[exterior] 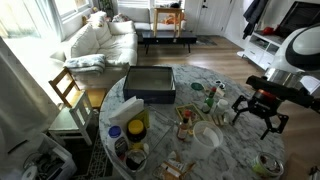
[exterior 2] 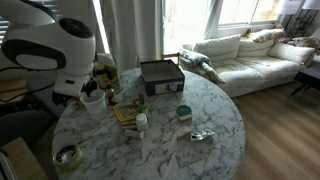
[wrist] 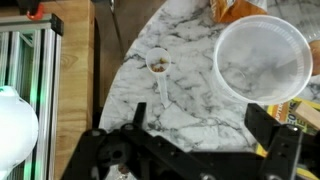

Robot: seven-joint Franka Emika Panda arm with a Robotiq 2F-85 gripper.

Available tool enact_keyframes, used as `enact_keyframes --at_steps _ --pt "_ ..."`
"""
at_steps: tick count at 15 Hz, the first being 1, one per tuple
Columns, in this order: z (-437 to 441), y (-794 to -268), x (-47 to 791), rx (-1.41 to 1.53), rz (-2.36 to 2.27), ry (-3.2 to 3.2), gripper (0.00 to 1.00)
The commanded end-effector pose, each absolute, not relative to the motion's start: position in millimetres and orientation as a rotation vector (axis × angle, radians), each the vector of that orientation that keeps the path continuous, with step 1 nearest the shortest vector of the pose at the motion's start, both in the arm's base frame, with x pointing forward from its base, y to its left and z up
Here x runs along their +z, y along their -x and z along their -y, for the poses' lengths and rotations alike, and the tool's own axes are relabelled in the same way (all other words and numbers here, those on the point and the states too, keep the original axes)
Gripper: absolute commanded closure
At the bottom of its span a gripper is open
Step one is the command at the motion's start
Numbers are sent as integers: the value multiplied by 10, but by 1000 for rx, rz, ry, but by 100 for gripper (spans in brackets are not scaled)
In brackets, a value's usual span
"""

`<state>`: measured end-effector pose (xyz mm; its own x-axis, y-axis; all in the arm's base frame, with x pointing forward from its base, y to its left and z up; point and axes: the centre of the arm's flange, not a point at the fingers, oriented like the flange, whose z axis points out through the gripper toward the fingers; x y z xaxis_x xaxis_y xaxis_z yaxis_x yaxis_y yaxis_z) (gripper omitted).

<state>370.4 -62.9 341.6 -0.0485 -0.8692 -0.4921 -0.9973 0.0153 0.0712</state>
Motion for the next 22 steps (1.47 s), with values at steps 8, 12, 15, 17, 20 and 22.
enact_keyframes --at_steps 8,12,15,17,20,22 --pt "636 -3642 3350 630 -1956 1899 0" --pt "508 -3581 2869 769 -1835 1864 0" --pt "408 -3492 2611 842 -1760 1877 0" --pt "355 -3433 2453 859 -1744 1901 0" --pt "239 -3365 2250 896 -1702 1919 0" --pt "174 -3343 2142 907 -1700 1913 0"
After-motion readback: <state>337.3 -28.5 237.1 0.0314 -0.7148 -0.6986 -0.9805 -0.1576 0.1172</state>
